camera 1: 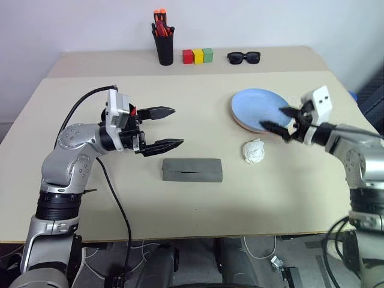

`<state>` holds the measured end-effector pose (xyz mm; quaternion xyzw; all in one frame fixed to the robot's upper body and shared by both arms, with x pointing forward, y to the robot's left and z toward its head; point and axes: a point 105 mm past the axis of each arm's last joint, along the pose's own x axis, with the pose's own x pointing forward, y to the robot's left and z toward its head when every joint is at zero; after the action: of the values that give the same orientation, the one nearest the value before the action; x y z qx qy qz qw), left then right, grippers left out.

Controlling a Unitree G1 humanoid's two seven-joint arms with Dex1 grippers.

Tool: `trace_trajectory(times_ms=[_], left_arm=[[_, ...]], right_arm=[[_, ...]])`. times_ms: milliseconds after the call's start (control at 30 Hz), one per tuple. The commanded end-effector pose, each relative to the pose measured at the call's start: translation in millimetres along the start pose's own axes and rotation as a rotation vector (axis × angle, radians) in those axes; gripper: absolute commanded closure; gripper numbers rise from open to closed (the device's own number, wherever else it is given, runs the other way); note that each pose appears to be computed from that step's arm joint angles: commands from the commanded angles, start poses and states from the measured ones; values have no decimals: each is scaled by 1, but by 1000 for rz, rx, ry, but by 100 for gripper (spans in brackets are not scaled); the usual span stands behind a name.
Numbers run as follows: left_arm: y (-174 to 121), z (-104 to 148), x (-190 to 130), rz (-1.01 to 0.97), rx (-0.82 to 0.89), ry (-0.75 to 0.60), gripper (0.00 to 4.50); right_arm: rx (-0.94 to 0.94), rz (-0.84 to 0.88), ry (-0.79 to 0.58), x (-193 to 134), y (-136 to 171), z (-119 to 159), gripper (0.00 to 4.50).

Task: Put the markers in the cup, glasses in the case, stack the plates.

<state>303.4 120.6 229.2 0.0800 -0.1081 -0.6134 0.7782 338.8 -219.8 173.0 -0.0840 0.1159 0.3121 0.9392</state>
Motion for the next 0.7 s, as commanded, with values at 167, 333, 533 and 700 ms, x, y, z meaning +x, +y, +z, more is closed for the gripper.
trace_trajectory(times_ms=[167, 333, 533, 700], left_arm=[[4, 15, 0, -27, 59, -20, 0], [1, 13, 2, -28, 46, -19, 0], [-1, 11, -5, -22, 36, 2, 0], [-2, 11, -9, -5, 31, 7, 0]], right_arm=[[-49, 48, 10, 4, 24, -3, 8], [-61, -8, 66, 21, 14, -30, 8], [-40, 21, 87, 34, 18, -45, 62], [-38, 50, 63, 28, 18, -37, 304]])
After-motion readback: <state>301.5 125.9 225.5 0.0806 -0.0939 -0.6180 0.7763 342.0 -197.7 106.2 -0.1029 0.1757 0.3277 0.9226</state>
